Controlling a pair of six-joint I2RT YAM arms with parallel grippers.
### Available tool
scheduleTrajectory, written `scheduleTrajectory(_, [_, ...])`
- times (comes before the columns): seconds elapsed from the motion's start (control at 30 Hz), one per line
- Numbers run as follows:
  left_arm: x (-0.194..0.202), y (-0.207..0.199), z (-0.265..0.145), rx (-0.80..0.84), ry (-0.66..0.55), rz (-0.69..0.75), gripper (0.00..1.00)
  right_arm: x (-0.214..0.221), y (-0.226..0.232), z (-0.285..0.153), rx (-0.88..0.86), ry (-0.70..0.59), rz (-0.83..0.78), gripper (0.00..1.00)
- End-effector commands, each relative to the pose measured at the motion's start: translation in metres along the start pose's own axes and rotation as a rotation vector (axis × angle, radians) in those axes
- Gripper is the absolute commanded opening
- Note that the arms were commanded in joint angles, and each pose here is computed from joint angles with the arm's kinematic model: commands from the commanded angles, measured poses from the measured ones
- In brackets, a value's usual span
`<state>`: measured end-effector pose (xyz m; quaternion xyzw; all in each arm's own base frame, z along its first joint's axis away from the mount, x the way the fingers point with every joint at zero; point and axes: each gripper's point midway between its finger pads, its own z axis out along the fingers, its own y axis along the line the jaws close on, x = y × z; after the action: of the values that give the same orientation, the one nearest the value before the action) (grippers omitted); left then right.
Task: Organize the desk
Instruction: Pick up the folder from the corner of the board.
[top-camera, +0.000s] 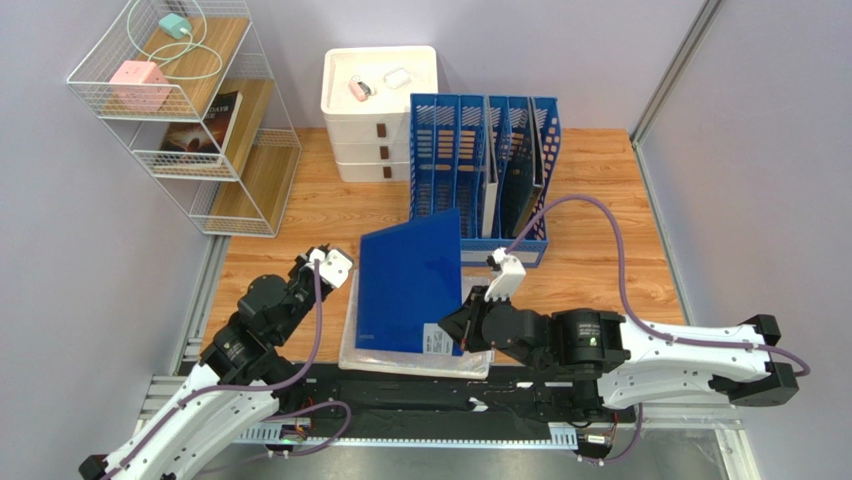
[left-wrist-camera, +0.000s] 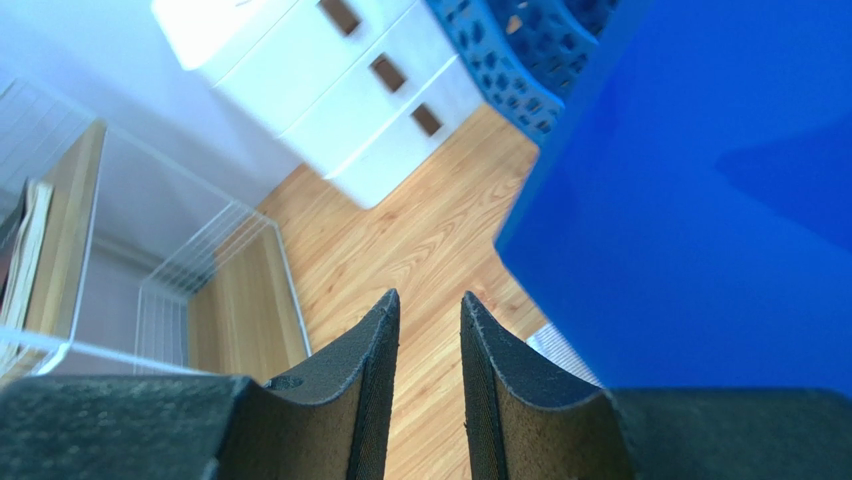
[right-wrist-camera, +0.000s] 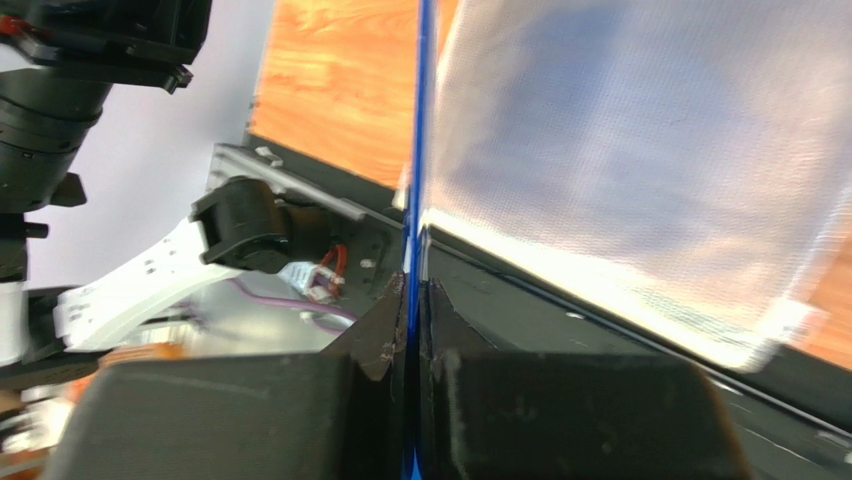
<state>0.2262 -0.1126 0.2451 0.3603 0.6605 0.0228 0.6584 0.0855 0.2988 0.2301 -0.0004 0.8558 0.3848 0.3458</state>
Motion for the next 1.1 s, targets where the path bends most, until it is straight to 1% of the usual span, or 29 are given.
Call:
scheduleTrajectory(0.0, [0.016,0.012,0.005,-0.086,0.04,-0.076,0.35,-0.049,-0.007,-0.031,0.187,-0.069,-0.257,0.0])
scheduleTrajectory(0.03, [0.019,0.013,0.006,-0.097,0.047,-0.08,0.35,-0.054,-0.005,-0.034,0.208,-0.069,-0.294,0.0])
scheduleTrajectory(0.07, [0.022,0.013,0.008,-0.096,0.058,-0.084,0.35,-0.052,-0.006,-0.034,0.258,-0.043,-0.363,0.0])
scheduleTrajectory(0.1, [0.026,0.013,0.011,-0.099,0.062,-0.092,0.35,-0.068,0.014,-0.045,0.234,-0.067,-0.355,0.0])
scheduleTrajectory(0.13, [0.028,0.013,0.012,-0.099,0.064,-0.095,0.35,-0.081,0.021,-0.051,0.256,-0.107,-0.361,0.0])
scheduleTrajectory(0.17, [0.032,0.01,0.015,-0.09,0.076,-0.095,0.35,-0.08,0.011,-0.053,0.343,-0.083,-0.448,0.0])
scheduleTrajectory(0.2, [0.035,0.011,0.016,-0.093,0.083,-0.099,0.35,-0.105,0.028,-0.066,0.335,-0.142,-0.422,0.0])
scheduleTrajectory(0.23, [0.036,0.01,0.017,-0.09,0.09,-0.098,0.35,-0.108,0.028,-0.064,0.382,-0.151,-0.442,0.0])
scheduleTrajectory(0.27, [0.038,0.008,0.019,-0.079,0.098,-0.097,0.35,-0.115,0.019,-0.073,0.433,-0.146,-0.492,0.0])
scheduleTrajectory(0.3, [0.04,0.007,0.02,-0.075,0.099,-0.095,0.34,-0.128,0.031,-0.083,0.408,-0.171,-0.464,0.0])
scheduleTrajectory(0.37, [0.043,0.003,0.021,-0.06,0.104,-0.094,0.34,-0.132,0.034,-0.087,0.417,-0.157,-0.504,0.0])
scheduleTrajectory(0.43, [0.043,0.003,0.022,-0.065,0.098,-0.089,0.35,-0.141,0.037,-0.097,0.386,-0.168,-0.474,0.0])
scheduleTrajectory(0.5, [0.045,0.0,0.023,-0.056,0.102,-0.09,0.34,-0.15,0.035,-0.105,0.374,-0.187,-0.445,0.0])
scheduleTrajectory(0.63, [0.045,0.0,0.024,-0.051,0.105,-0.089,0.34,-0.17,0.016,-0.123,0.38,-0.229,-0.397,0.0])
scheduleTrajectory(0.77, [0.047,-0.002,0.024,-0.043,0.107,-0.087,0.34,-0.195,-0.005,-0.13,0.47,-0.27,-0.397,0.0])
scheduleTrajectory(0.87, [0.048,-0.002,0.024,-0.046,0.111,-0.085,0.34,-0.209,-0.011,-0.132,0.519,-0.293,-0.417,0.0])
scheduleTrajectory(1.07, [0.05,-0.003,0.025,-0.043,0.116,-0.079,0.34,-0.219,-0.03,-0.127,0.634,-0.29,-0.457,0.0])
